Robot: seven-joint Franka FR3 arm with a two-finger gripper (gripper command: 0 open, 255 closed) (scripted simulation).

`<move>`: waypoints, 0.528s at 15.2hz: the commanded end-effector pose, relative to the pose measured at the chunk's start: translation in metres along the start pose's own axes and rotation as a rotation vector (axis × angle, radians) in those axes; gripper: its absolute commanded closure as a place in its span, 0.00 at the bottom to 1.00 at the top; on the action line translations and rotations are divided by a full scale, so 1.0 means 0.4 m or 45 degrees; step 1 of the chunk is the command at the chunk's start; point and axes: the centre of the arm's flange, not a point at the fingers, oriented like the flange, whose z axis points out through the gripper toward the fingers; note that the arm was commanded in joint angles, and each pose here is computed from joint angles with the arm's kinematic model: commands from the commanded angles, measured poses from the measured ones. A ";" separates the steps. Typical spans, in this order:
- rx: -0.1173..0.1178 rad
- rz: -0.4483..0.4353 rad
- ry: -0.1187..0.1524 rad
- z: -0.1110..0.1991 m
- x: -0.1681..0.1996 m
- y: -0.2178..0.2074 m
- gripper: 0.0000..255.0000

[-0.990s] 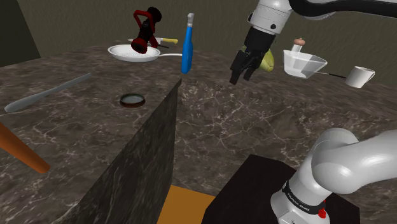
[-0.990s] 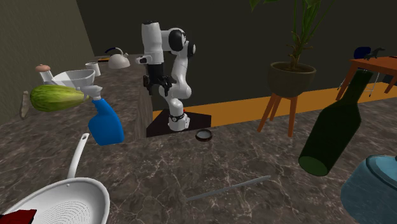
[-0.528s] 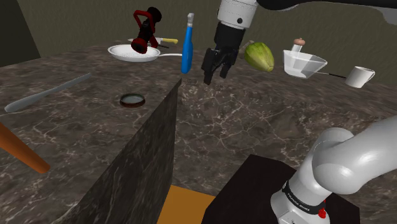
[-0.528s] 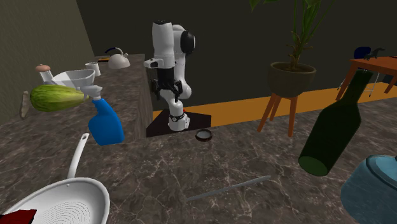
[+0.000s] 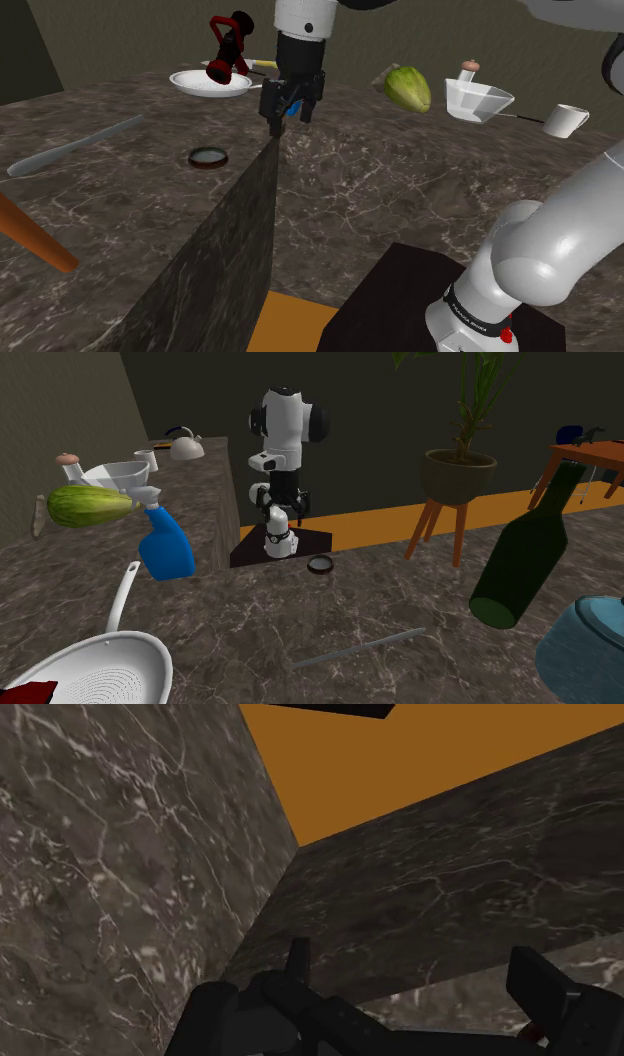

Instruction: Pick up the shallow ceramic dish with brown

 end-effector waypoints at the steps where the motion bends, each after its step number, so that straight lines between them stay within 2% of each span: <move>1: -0.014 -0.027 -0.010 0.009 0.046 -0.066 0.00; 8: -0.071 -0.124 -0.049 0.039 0.174 -0.280 0.00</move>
